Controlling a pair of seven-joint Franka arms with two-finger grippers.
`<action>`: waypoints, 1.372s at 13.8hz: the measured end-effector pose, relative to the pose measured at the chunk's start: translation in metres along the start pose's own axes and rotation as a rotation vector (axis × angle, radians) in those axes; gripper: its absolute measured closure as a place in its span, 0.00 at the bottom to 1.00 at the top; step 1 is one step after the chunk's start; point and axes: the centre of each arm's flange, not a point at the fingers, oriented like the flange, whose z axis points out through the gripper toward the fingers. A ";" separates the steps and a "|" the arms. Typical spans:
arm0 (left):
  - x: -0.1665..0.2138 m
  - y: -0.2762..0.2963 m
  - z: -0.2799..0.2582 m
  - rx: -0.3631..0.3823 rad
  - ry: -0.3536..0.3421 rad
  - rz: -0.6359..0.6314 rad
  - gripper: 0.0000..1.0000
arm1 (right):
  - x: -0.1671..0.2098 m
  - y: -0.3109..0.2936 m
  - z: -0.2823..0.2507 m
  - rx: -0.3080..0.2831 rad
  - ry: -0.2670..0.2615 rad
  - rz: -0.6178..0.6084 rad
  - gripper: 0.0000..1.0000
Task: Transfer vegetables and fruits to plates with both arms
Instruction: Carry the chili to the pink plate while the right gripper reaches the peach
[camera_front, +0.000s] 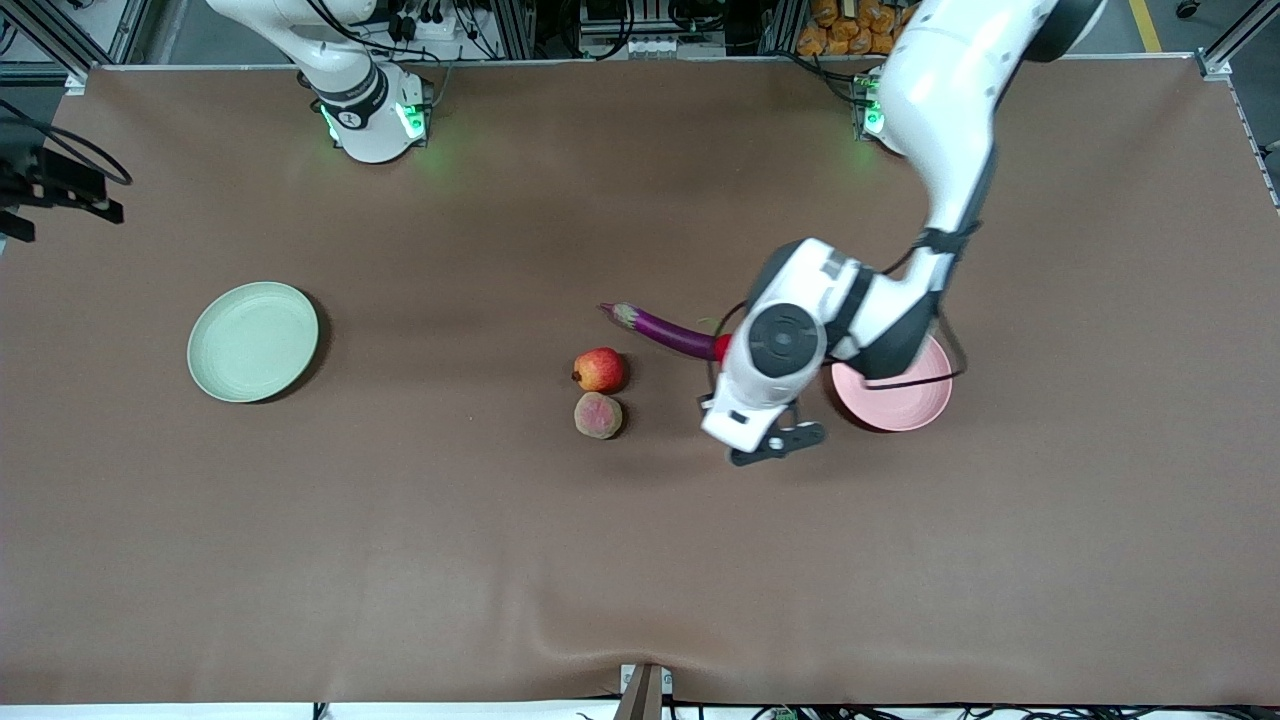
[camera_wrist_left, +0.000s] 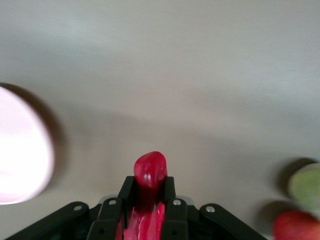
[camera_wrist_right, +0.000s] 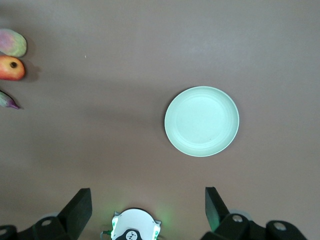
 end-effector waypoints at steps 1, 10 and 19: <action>0.012 -0.024 -0.008 0.023 -0.029 0.011 0.72 | 0.013 0.003 0.018 0.009 -0.036 0.000 0.00; 0.050 -0.180 0.072 0.141 0.075 0.160 0.72 | 0.100 -0.014 0.105 0.018 -0.063 -0.027 0.00; 0.025 -0.215 0.133 0.290 0.090 0.302 0.72 | 0.203 -0.206 0.240 0.115 -0.015 0.549 0.00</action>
